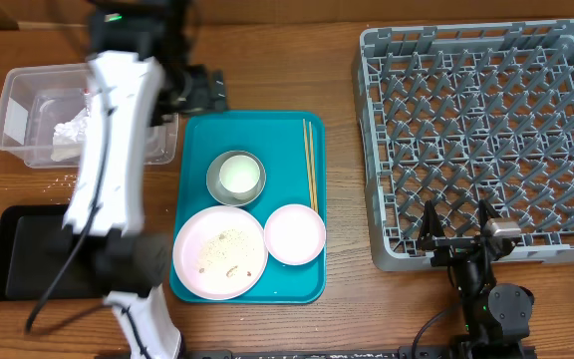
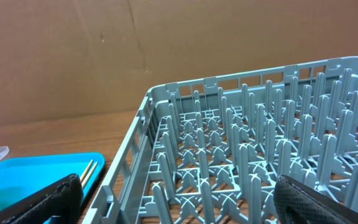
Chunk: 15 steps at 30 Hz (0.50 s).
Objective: Sort waste into correct bins and load items into the dishwasher
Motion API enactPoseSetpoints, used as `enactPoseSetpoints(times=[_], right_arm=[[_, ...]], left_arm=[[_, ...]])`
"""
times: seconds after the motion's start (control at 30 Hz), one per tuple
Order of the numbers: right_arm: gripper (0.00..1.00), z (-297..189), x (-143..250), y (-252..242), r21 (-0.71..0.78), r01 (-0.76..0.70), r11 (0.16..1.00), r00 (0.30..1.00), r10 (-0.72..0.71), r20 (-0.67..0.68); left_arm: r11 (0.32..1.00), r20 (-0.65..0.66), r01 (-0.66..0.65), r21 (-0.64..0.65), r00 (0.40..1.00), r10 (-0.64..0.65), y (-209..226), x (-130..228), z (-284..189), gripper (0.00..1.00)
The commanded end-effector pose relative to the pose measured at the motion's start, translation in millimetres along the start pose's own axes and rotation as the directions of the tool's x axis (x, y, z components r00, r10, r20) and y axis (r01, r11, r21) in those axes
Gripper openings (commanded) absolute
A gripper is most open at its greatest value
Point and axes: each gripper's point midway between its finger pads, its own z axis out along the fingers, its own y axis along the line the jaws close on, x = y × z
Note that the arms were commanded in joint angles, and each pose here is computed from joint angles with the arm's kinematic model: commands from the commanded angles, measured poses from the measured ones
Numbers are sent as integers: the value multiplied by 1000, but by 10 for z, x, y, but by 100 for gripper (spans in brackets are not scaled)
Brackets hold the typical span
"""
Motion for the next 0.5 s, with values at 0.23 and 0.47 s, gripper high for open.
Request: enactPoseSetpoints(times=[0.23, 0.47], right_arm=[[100, 1, 8, -22, 9, 4, 1000, 1000, -4, 8], [100, 1, 8, -22, 9, 4, 1000, 1000, -4, 8]], left_arm=[[978, 257, 200, 53, 944, -207, 685, 91, -1004, 100], [929, 263, 368, 21, 895, -361, 1245, 55, -992, 100]])
